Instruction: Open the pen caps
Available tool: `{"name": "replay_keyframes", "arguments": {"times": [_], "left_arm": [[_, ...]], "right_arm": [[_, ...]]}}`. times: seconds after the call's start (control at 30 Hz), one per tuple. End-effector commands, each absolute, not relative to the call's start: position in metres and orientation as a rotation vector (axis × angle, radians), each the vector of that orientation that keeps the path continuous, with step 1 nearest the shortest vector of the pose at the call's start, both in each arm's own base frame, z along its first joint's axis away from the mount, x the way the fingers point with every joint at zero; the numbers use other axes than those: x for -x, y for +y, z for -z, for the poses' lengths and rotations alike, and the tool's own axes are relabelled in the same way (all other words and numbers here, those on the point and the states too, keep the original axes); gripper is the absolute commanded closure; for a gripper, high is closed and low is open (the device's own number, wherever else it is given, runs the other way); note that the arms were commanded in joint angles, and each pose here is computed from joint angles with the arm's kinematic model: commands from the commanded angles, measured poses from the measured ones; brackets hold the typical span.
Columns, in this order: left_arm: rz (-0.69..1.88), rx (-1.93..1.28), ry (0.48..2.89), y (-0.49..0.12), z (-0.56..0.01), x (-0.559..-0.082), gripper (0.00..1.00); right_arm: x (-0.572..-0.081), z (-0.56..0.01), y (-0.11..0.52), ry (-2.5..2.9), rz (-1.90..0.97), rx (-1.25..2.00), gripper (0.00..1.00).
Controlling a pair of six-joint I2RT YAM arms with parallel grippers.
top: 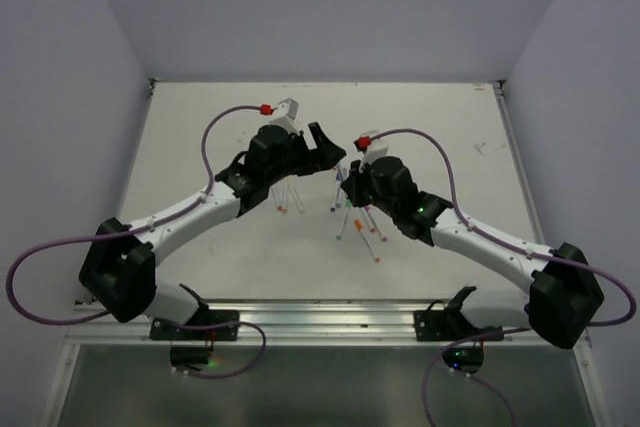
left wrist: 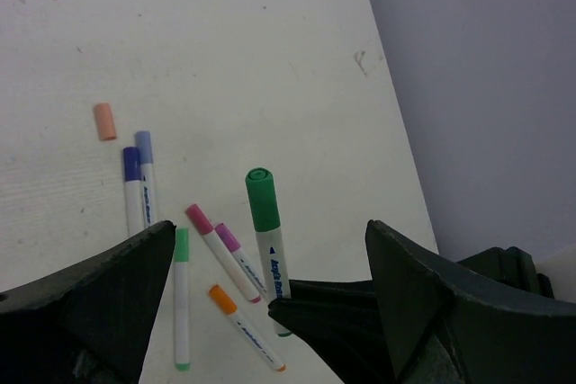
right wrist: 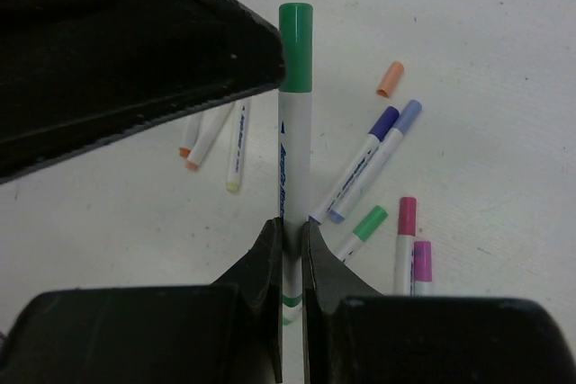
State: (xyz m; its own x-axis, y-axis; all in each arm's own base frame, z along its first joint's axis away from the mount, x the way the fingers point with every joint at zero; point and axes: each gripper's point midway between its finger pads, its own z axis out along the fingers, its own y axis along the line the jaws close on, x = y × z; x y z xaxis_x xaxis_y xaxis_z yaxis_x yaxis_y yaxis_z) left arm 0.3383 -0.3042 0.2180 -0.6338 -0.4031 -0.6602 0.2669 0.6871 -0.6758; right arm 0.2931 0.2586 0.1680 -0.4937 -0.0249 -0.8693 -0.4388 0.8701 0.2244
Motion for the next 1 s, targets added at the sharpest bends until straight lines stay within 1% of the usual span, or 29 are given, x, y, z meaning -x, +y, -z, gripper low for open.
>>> {"name": "replay_keyframes", "arguments": {"times": [0.0, 0.1, 0.13, 0.2, 0.23, 0.27, 0.33, 0.37, 0.43, 0.47, 0.5, 0.53, 0.57, 0.6, 0.7, 0.73, 0.8, 0.83, 0.87, 0.9, 0.97], "left_arm": [[0.971, 0.137, 1.981, -0.313, -0.234, -0.352, 0.10], [0.983, 0.122, 1.998, -0.321, -0.229, -0.353, 0.16], [0.985, 0.119, 1.999, -0.323, -0.229, -0.353, 0.20], [0.989, 0.112, 2.002, -0.328, -0.228, -0.353, 0.22], [0.993, 0.109, 2.000, -0.329, -0.229, -0.353, 0.28], [0.991, 0.104, 2.005, -0.331, -0.227, -0.353, 0.32], [0.995, 0.104, 2.004, -0.332, -0.227, -0.353, 0.35], [0.995, 0.102, 2.008, -0.334, -0.225, -0.353, 0.38], [0.991, 0.103, 2.012, -0.333, -0.223, -0.353, 0.48], [0.991, 0.101, 2.014, -0.334, -0.222, -0.352, 0.50], [0.992, 0.100, 2.014, -0.334, -0.221, -0.352, 0.56], [0.992, 0.101, 2.016, -0.334, -0.221, -0.352, 0.57], [0.991, 0.102, 2.019, -0.334, -0.219, -0.351, 0.61], [0.992, 0.105, 2.016, -0.333, -0.220, -0.352, 0.67], [0.996, 0.106, 2.015, -0.333, -0.219, -0.350, 0.77], [0.995, 0.108, 2.015, -0.332, -0.219, -0.350, 0.83], [0.999, 0.106, 2.014, -0.332, -0.218, -0.349, 0.89], [0.998, 0.106, 2.012, -0.332, -0.219, -0.349, 0.95], [1.003, 0.104, 2.005, -0.332, -0.221, -0.348, 0.96], [1.003, 0.104, 2.005, -0.331, -0.220, -0.347, 1.00], [1.014, 0.108, 1.991, -0.331, -0.224, -0.347, 1.00]], "right_arm": [[-0.299, -0.207, 0.271, 1.932, -0.587, 0.306, 1.00], [-0.298, -0.209, 0.273, 1.925, -0.595, 0.312, 1.00], [-0.296, -0.210, 0.275, 1.923, -0.599, 0.319, 1.00], [-0.296, -0.211, 0.275, 1.921, -0.599, 0.322, 1.00], [-0.294, -0.211, 0.277, 1.920, -0.601, 0.328, 1.00], [-0.294, -0.210, 0.278, 1.918, -0.602, 0.333, 1.00], [-0.293, -0.209, 0.280, 1.919, -0.605, 0.340, 1.00], [-0.292, -0.210, 0.281, 1.916, -0.608, 0.346, 1.00], [-0.290, -0.209, 0.283, 1.912, -0.610, 0.355, 1.00], [-0.291, -0.210, 0.283, 1.907, -0.610, 0.355, 1.00], [-0.289, -0.210, 0.284, 1.905, -0.615, 0.357, 1.00], [-0.289, -0.210, 0.284, 1.903, -0.615, 0.358, 1.00], [-0.289, -0.212, 0.284, 1.896, -0.618, 0.356, 1.00], [-0.288, -0.212, 0.284, 1.894, -0.621, 0.358, 1.00], [-0.287, -0.212, 0.284, 1.894, -0.622, 0.361, 1.00], [-0.287, -0.212, 0.283, 1.893, -0.622, 0.358, 1.00], [-0.287, -0.213, 0.282, 1.887, -0.624, 0.354, 1.00], [-0.286, -0.213, 0.282, 1.886, -0.627, 0.354, 1.00], [-0.286, -0.213, 0.281, 1.885, -0.629, 0.352, 0.99], [-0.285, -0.212, 0.282, 1.885, -0.632, 0.354, 0.97], [-0.281, -0.209, 0.284, 1.893, -0.659, 0.362, 0.90]]}}
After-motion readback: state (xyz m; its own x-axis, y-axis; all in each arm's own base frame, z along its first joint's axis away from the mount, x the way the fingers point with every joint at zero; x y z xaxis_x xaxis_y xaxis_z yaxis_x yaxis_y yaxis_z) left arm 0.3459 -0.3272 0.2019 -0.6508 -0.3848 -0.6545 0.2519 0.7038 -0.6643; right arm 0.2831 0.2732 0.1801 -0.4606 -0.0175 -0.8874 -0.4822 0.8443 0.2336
